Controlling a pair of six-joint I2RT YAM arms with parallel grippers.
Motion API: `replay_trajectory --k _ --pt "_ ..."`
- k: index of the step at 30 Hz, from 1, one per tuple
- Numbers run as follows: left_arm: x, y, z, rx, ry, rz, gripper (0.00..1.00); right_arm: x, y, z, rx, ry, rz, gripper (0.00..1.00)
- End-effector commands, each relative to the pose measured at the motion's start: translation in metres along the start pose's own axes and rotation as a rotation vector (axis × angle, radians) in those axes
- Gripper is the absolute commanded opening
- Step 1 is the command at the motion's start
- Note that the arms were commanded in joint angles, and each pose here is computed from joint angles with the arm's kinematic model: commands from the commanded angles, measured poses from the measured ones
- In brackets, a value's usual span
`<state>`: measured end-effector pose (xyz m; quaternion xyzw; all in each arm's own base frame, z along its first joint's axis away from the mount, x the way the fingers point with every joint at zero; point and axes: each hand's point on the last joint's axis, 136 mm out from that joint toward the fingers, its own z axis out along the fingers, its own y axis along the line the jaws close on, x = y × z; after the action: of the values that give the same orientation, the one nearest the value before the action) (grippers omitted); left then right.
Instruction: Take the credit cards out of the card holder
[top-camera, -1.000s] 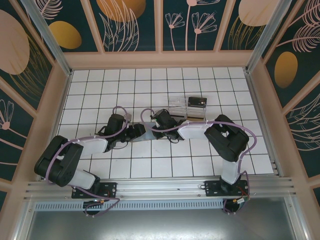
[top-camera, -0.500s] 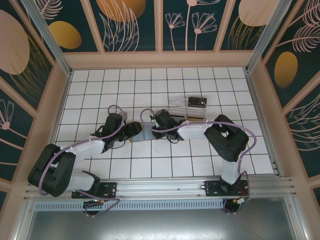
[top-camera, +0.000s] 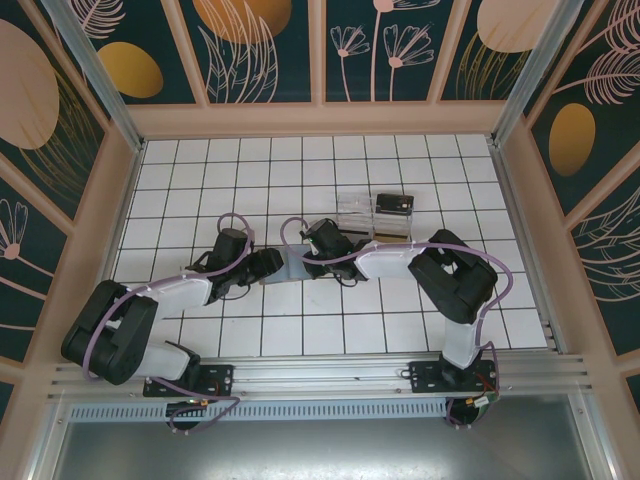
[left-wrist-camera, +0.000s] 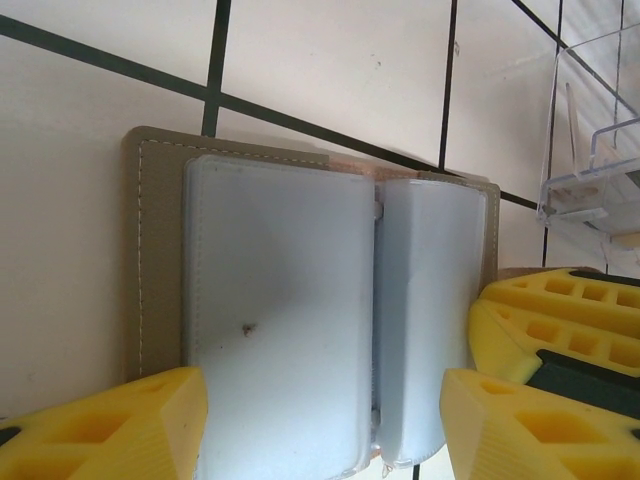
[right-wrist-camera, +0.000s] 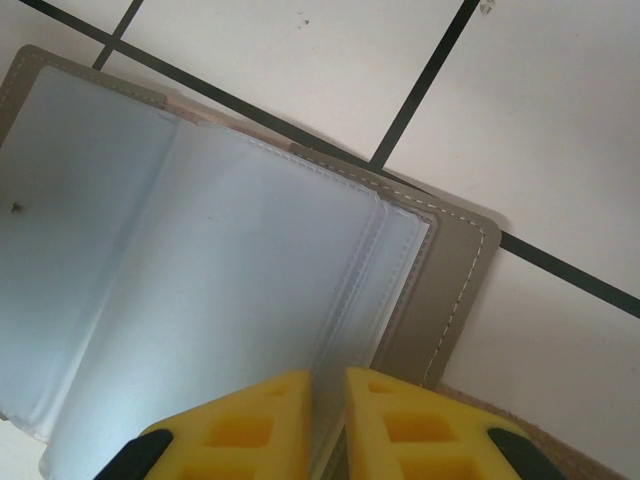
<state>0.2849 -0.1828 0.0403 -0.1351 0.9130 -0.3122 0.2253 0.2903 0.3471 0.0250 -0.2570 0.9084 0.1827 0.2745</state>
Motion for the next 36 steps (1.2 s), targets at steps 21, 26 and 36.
replay_trajectory --k 21,26,36 --pt "0.01 -0.023 0.015 0.128 0.089 -0.001 0.61 0.015 0.004 0.011 -0.005 0.053 0.016 0.19" --pt "0.008 -0.032 0.017 0.16 0.095 0.006 0.61 0.017 0.002 0.011 -0.002 0.057 0.02 0.19" --pt "0.006 -0.046 0.015 0.218 0.101 0.013 0.61 0.018 0.003 0.012 -0.005 0.059 0.02 0.19"
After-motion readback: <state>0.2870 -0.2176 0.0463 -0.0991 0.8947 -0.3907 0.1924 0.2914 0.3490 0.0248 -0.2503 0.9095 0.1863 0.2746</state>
